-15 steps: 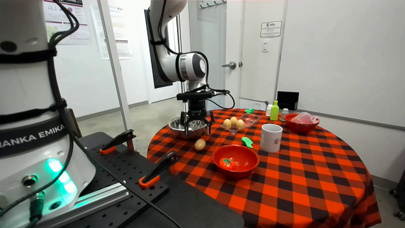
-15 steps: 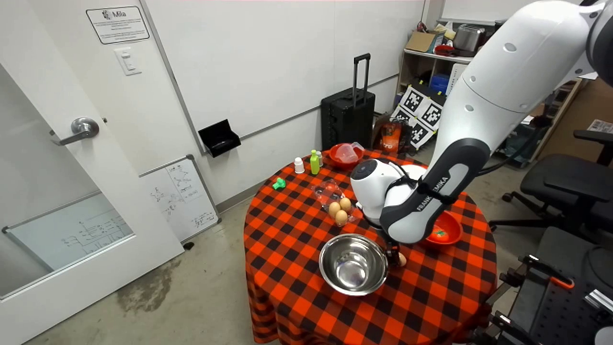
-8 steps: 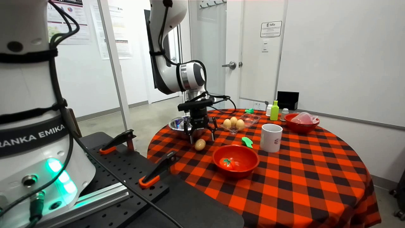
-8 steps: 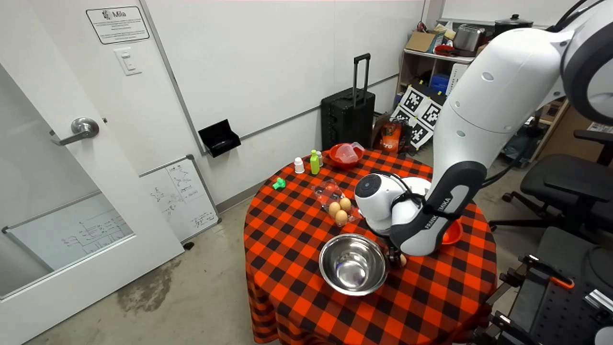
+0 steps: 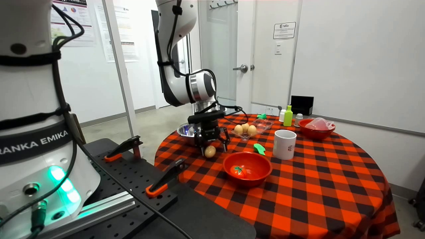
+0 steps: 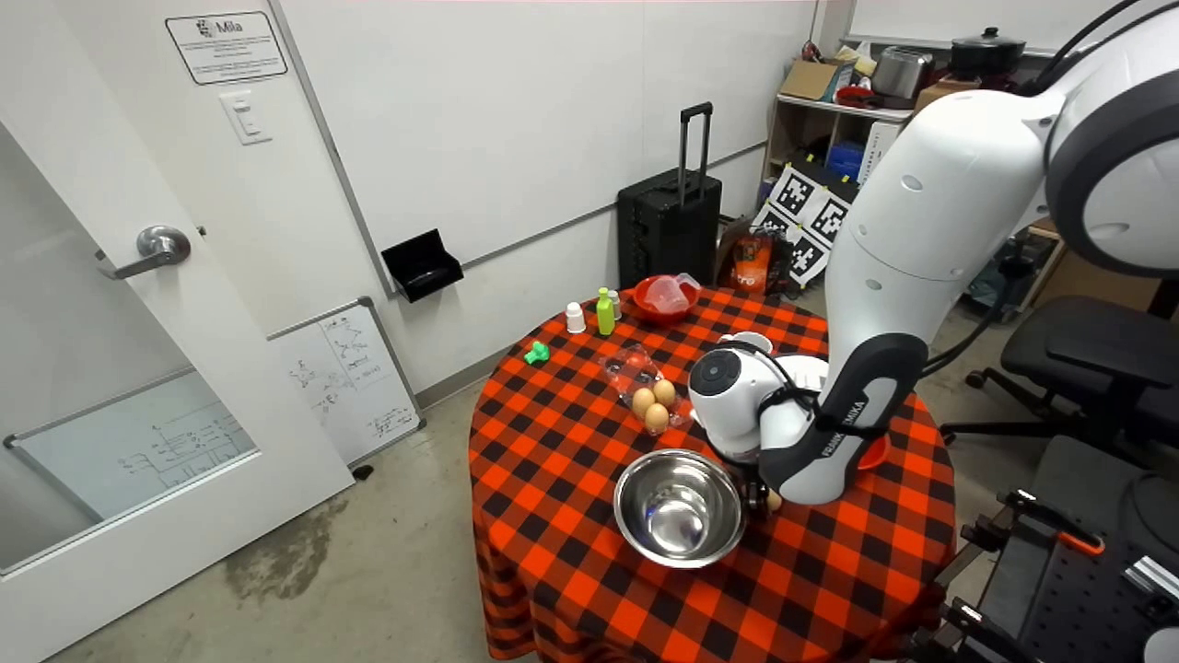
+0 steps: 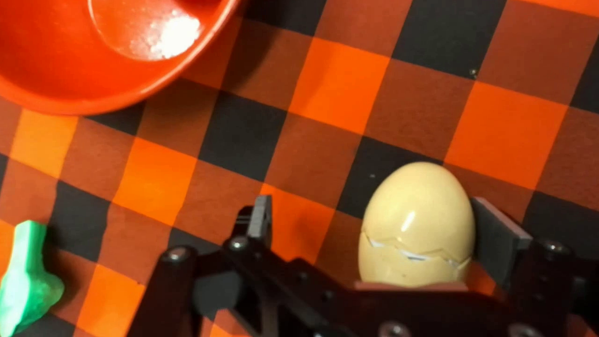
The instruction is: Pick up the toy egg and put it in the orange bowl on the table
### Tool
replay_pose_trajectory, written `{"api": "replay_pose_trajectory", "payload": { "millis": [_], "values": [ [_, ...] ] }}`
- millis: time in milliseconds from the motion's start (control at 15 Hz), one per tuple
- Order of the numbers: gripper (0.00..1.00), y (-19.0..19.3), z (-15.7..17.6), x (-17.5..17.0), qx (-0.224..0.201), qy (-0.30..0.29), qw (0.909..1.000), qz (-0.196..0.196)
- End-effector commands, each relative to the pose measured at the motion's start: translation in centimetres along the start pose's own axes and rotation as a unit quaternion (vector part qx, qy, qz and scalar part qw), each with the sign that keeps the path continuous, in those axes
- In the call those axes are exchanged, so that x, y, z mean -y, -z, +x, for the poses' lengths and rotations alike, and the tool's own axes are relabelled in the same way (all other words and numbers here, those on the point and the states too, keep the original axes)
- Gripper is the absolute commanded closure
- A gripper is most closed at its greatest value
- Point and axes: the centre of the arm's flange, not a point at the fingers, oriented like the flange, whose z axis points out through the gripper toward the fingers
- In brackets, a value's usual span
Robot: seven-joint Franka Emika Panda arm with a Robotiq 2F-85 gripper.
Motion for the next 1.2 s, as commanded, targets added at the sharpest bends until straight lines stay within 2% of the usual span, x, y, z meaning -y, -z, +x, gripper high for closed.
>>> {"api": "replay_pose_trajectory", "payload": {
  "millis": [0, 67, 133, 200, 667, 1133],
  "values": [
    [0.00, -1.0, 0.6, 0.0, -0.019, -0.003, 0.9998, -0.004],
    [0.00, -1.1, 0.6, 0.0, -0.022, -0.004, 0.9997, -0.004],
    [0.07, -1.2, 0.6, 0.0, -0.025, -0.004, 0.9997, -0.003],
    [0.26, -1.2, 0.6, 0.0, -0.028, -0.004, 0.9996, -0.003],
    [0.78, -0.8, 0.5, 0.0, -0.039, -0.010, 0.9992, -0.003],
    [0.82, 1.3, -0.6, -0.2, -0.041, -0.027, 0.9986, -0.022]
  ]
}}
